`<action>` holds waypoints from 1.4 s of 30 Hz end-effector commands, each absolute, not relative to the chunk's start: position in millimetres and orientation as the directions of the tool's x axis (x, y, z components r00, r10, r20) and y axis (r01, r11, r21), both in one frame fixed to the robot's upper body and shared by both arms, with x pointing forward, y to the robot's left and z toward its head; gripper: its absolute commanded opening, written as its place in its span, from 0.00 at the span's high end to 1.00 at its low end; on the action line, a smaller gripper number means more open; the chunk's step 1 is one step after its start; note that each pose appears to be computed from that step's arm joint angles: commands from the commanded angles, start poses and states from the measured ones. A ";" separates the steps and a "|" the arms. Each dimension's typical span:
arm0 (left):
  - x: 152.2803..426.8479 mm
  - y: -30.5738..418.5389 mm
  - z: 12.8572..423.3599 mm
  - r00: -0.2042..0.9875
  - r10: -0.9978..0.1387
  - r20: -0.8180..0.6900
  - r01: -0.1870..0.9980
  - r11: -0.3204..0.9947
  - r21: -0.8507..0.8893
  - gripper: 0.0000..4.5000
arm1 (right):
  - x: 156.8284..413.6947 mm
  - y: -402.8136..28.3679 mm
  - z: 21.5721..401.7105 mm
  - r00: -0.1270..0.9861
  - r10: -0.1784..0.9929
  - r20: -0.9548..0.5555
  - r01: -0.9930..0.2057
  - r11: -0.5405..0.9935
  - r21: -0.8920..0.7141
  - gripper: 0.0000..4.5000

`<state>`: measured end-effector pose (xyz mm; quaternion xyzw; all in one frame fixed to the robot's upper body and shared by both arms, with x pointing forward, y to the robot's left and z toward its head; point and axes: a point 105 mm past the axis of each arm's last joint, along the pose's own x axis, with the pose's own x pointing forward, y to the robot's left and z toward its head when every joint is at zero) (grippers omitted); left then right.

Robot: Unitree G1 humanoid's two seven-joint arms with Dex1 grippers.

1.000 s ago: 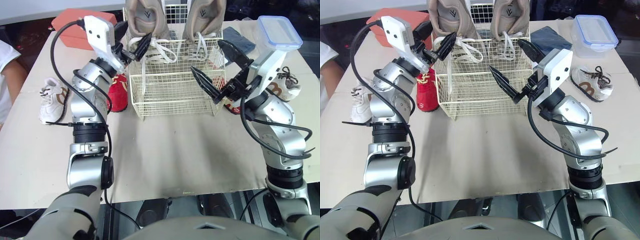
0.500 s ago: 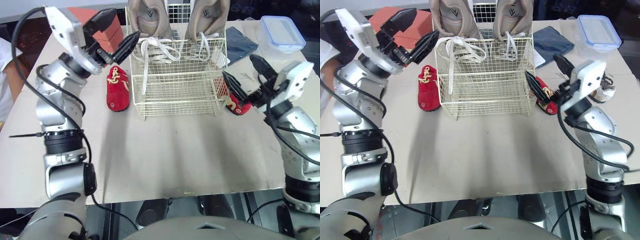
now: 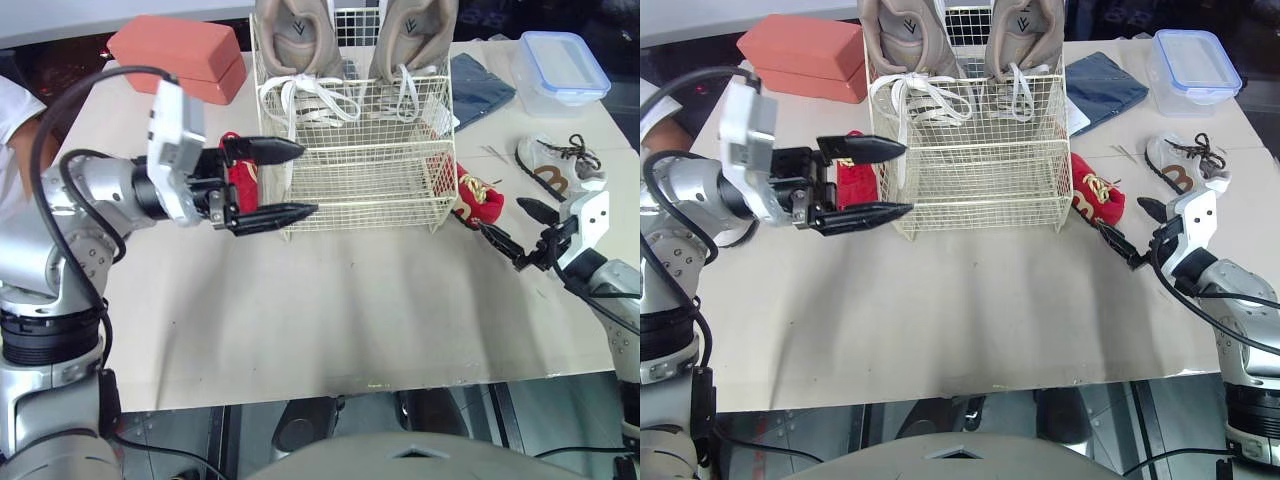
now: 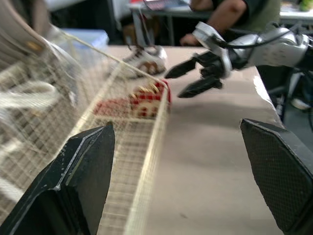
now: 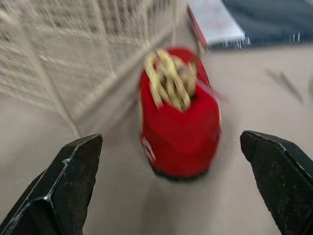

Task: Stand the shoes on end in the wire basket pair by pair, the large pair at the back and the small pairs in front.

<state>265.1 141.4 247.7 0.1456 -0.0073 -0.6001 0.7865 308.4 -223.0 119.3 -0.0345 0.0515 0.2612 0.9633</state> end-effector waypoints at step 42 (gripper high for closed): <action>271.4 141.4 262.7 0.211 -0.951 -0.226 0.948 0.143 0.285 0.00 | 243.3 -144.8 242.6 0.317 0.948 -0.040 -0.674 0.195 -0.713 1.00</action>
